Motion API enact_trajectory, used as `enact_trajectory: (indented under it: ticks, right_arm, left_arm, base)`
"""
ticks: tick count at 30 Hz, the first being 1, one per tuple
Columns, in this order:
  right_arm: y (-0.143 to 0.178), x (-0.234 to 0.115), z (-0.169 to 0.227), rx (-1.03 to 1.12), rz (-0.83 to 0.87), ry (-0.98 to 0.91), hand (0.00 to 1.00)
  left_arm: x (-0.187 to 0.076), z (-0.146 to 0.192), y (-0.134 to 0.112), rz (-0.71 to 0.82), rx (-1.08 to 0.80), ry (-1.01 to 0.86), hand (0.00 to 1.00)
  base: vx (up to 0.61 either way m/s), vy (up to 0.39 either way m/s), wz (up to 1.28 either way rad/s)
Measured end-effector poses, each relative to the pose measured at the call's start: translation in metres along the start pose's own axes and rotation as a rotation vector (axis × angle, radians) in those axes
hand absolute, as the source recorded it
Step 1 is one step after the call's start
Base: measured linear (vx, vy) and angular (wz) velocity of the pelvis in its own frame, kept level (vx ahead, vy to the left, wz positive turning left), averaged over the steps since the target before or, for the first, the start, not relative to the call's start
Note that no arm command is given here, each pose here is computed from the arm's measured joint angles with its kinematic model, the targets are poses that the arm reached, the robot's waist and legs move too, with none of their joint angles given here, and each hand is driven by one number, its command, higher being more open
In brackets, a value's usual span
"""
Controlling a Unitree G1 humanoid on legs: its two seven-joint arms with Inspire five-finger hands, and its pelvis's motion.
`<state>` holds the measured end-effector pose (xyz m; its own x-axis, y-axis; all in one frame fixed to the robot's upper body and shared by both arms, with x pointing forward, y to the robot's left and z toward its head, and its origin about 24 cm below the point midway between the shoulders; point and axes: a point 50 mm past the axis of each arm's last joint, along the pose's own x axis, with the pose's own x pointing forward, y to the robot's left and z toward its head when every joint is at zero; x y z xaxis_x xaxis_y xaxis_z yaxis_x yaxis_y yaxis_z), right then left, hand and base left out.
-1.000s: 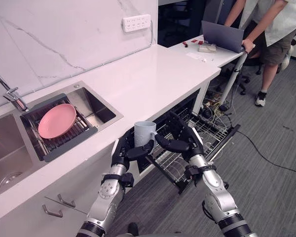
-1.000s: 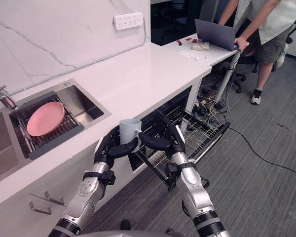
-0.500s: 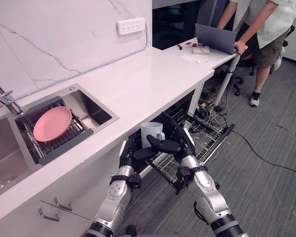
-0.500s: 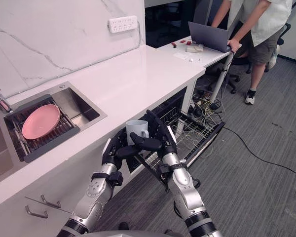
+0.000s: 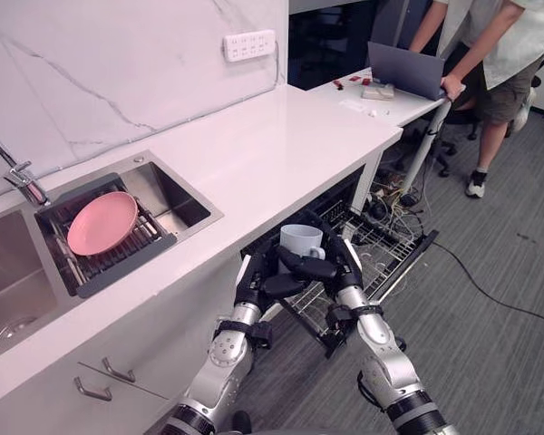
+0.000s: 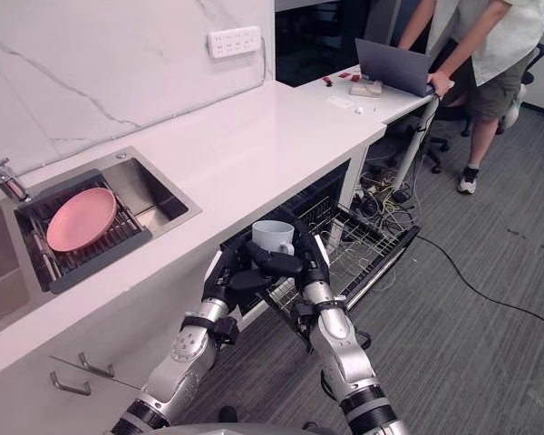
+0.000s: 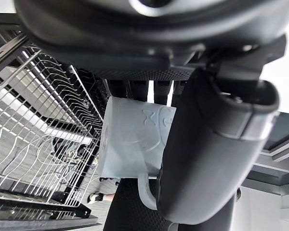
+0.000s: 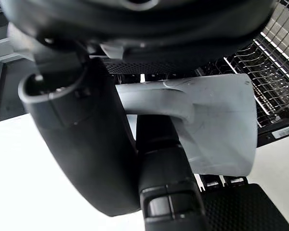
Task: Walk over to the sink, pick up the cup, carry it to the dishwasher, place the cup inside the dishwasher, then close the dishwasher door
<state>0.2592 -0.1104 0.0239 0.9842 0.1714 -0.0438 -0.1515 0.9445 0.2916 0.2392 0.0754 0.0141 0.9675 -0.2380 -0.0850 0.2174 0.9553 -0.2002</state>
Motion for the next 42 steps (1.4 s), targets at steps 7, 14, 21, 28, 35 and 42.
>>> enact_trajectory:
  ticks: [7,14,21,28,35,42]
  right_arm:
    - [-0.004,0.01,0.011,0.041,-0.017,-0.029,0.3]
    - [-0.003,0.011,0.024,0.093,0.017,-0.081,0.3]
    - [-0.014,0.009,0.051,0.049,-0.055,-0.217,0.3]
    - [-0.048,-0.004,0.05,-0.176,-0.222,-0.209,0.3]
    - [-0.079,-0.005,0.029,-0.401,-0.222,-0.04,0.3]
    - [-0.105,0.036,0.051,-0.618,-0.263,0.032,0.3]
  left_arm:
    - [0.008,0.011,0.0,-0.016,0.021,-0.036,0.3]
    - [0.001,0.025,-0.002,-0.032,0.011,-0.098,0.9]
    - [-0.013,0.049,-0.011,-0.067,-0.056,-0.225,0.9]
    - [-0.033,0.041,0.003,-0.048,-0.058,-0.222,0.9]
    - [-0.049,-0.016,0.038,0.06,-0.009,0.032,0.9]
    - [-0.055,-0.031,0.077,0.19,0.023,0.109,0.9]
  base:
    - [0.0,0.001,0.01]
    - [0.0,0.0,0.0]
    - [0.0,0.0,0.0]
    - [-0.02,0.004,0.04]
    - [0.02,0.0,0.12]
    - [-0.08,0.021,0.17]
